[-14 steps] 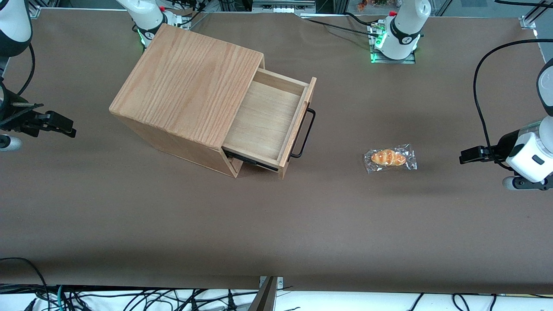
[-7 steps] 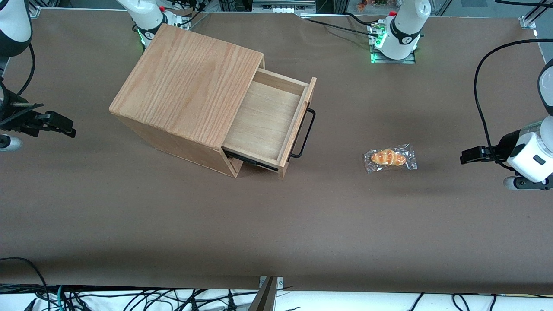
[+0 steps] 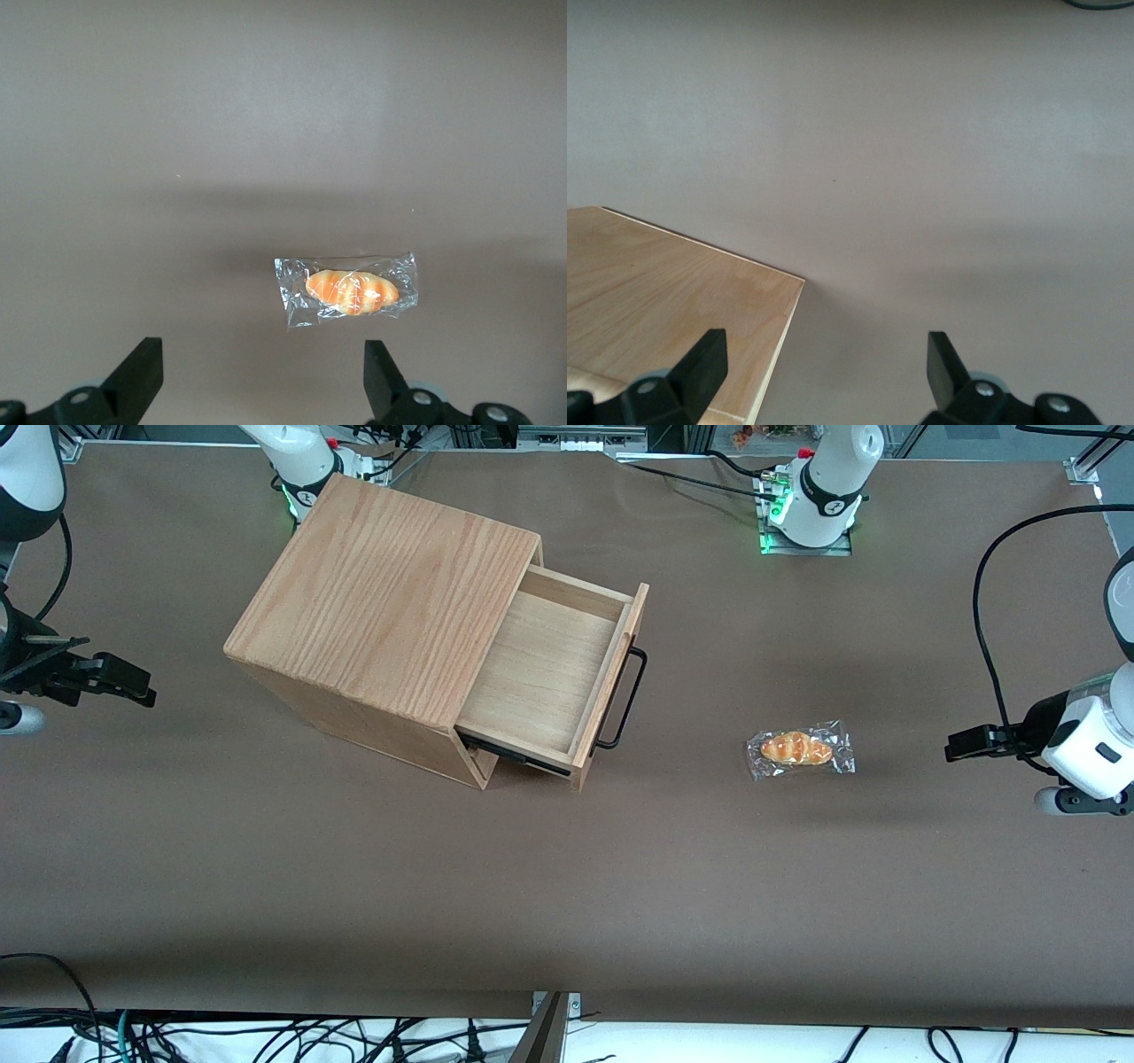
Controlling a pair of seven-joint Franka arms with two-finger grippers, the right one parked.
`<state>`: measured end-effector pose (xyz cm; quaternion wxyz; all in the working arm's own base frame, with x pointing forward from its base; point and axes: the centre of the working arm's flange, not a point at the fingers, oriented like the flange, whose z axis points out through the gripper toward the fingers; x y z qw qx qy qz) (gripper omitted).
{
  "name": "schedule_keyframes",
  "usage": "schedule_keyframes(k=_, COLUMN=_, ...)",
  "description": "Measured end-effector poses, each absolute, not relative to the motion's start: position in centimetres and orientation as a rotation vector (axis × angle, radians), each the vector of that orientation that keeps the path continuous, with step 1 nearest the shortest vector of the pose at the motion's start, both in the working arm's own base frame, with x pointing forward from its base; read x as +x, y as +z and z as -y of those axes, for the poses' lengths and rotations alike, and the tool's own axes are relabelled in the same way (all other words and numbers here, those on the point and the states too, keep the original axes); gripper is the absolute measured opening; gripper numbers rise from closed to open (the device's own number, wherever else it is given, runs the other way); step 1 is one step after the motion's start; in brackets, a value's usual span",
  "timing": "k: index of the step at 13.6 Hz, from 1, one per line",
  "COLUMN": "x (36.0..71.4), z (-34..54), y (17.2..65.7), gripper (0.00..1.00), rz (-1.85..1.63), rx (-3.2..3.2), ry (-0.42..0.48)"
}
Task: Open top drawer with left arm
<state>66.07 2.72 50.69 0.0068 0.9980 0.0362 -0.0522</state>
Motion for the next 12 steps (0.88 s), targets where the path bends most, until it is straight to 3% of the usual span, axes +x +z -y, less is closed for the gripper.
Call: schedule_keyframes(k=12, x=66.05, z=-3.14, y=50.69, gripper=1.00, rz=-0.123, rx=3.120, ry=-0.163)
